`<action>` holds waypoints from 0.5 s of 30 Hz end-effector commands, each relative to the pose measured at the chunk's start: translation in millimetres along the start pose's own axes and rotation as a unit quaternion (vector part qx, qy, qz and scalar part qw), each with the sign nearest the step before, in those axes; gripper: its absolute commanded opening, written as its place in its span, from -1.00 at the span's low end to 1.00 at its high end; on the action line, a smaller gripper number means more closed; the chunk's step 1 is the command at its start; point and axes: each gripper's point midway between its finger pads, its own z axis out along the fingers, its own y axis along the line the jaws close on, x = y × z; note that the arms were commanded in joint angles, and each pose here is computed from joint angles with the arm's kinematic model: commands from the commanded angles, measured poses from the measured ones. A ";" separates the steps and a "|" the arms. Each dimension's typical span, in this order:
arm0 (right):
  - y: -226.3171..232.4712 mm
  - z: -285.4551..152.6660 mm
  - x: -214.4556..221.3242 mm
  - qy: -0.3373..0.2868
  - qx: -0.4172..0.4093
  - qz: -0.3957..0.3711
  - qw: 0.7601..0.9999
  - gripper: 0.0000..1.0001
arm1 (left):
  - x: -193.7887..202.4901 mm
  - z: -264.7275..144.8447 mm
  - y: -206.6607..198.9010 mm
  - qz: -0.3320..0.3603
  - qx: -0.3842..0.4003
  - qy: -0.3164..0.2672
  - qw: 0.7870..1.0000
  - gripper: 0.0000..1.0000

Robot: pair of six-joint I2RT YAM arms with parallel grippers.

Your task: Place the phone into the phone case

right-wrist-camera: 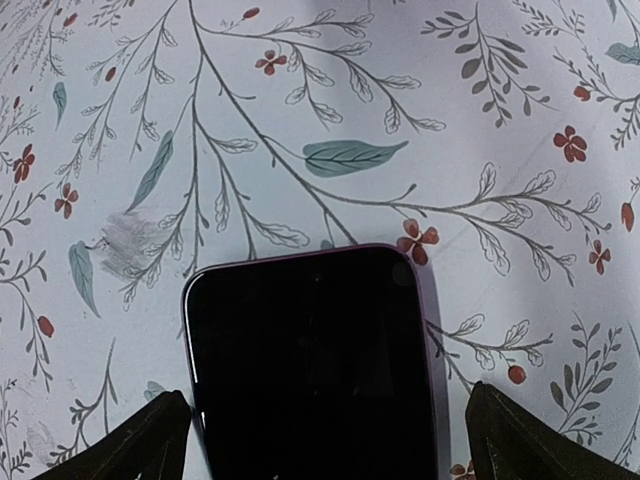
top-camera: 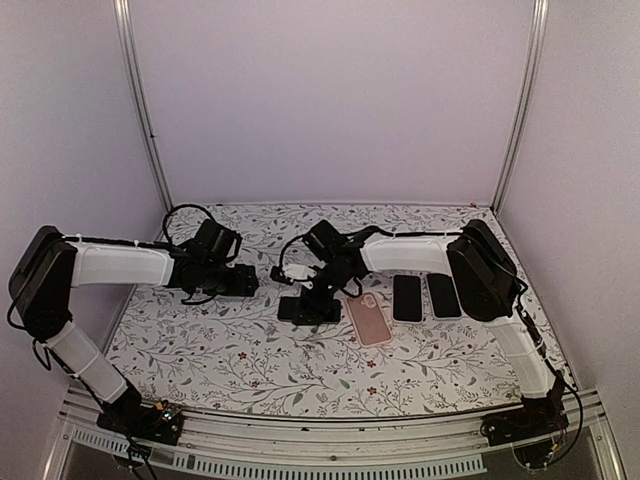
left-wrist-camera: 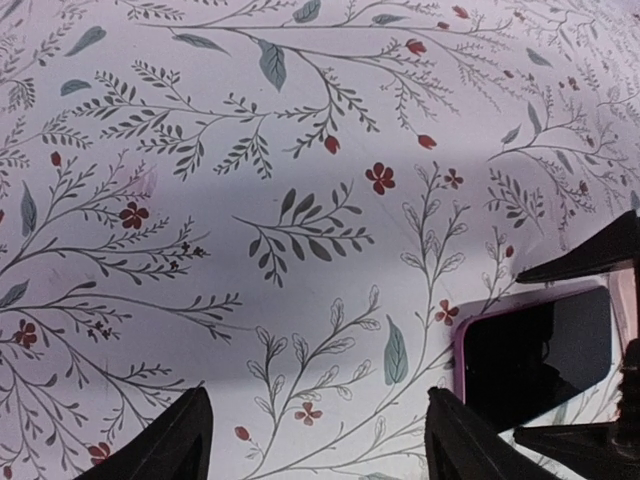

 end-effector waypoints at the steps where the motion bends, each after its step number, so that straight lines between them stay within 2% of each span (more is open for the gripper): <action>1: 32.9 26.7 59.0 0.122 -0.007 0.002 0.992 0.95 | 6.9 2.0 1.5 -0.006 0.000 0.009 1.000 0.48; 7: 37.8 13.7 91.4 0.224 0.058 0.034 0.972 0.63 | 7.4 2.6 2.1 -0.004 -0.002 0.010 1.000 0.48; 10: 56.6 6.9 102.2 0.248 0.064 0.053 0.965 0.44 | 6.6 1.6 3.3 -0.001 -0.004 0.007 1.000 0.48; 15: 102.3 -12.5 102.1 0.265 0.039 0.058 0.962 0.45 | 6.4 1.2 5.7 0.000 -0.010 0.007 1.000 0.48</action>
